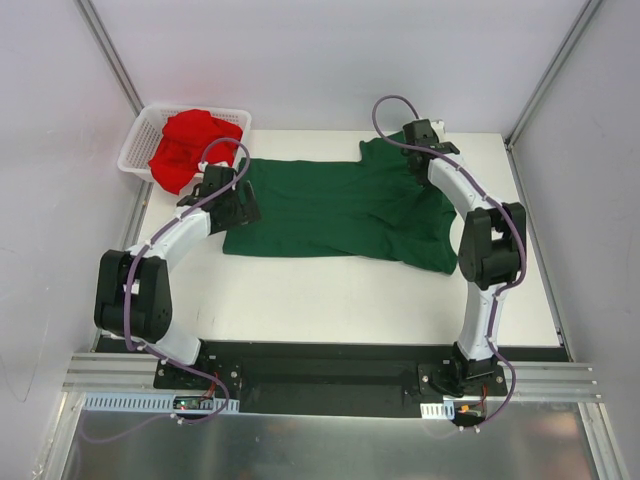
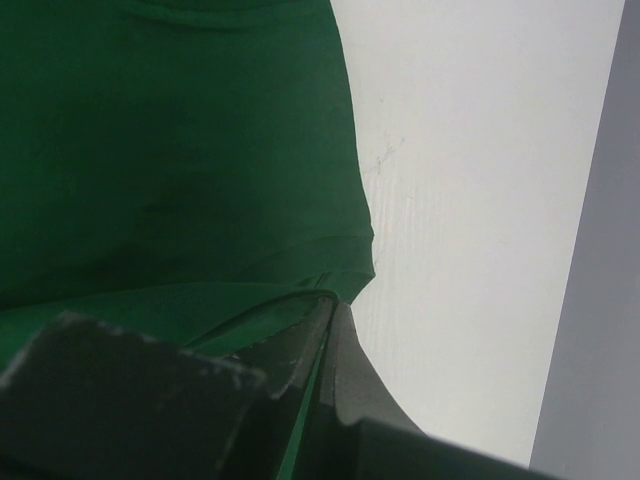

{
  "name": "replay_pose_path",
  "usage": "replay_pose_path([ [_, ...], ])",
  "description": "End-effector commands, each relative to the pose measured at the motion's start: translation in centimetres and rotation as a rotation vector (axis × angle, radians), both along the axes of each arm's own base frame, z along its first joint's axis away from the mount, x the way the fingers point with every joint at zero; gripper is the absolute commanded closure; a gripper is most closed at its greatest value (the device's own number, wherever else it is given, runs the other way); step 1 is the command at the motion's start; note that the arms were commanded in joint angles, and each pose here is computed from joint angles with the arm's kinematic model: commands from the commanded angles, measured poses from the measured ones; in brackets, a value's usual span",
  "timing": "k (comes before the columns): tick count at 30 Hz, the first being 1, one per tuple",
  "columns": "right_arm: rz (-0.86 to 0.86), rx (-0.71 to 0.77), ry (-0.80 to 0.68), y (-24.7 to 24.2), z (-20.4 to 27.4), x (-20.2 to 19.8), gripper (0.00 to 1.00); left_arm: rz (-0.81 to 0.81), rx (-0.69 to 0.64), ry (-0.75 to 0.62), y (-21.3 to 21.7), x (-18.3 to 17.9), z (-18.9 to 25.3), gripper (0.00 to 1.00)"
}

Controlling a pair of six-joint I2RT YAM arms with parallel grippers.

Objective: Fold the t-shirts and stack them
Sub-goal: Fold the flattened tshirt in 1/3 of the way

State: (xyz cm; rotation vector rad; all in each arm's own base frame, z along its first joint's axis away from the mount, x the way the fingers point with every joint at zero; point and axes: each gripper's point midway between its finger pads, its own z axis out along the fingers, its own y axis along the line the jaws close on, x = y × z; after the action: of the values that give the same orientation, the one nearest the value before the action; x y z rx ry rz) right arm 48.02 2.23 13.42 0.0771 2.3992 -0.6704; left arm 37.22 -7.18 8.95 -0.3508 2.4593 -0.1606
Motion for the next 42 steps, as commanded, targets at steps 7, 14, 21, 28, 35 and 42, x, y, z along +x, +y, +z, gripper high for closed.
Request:
replay_pose_path([
  [7, -0.005, 0.025, -0.058, 0.1, 1.6, 1.3, 0.99, 0.001, 0.072, 0.022, 0.4, 0.2, -1.5, 0.01],
  [14, -0.002, 0.031, -0.061, 0.2, 1.8, 1.2, 0.99, -0.038, 0.058, 0.057, -0.4, 0.8, -2.8, 0.01],
  [21, 0.003, 0.028, -0.069, 0.1, 2.1, 1.4, 0.99, -0.039, 0.121, 0.092, 0.4, 0.7, -4.1, 0.02],
  [28, 0.015, 0.032, -0.075, 0.4, 2.2, 1.9, 0.99, -0.036, 0.185, 0.130, 1.1, 0.3, -4.7, 0.02],
  [35, 0.026, 0.041, -0.086, 0.7, 2.3, 2.6, 0.99, -0.040, 0.225, 0.154, 1.3, 0.1, -5.0, 0.02],
  [42, 0.032, 0.041, -0.081, 0.9, 2.0, 3.0, 0.99, -0.046, 0.256, 0.175, 1.4, 0.1, -5.2, 0.02],
])
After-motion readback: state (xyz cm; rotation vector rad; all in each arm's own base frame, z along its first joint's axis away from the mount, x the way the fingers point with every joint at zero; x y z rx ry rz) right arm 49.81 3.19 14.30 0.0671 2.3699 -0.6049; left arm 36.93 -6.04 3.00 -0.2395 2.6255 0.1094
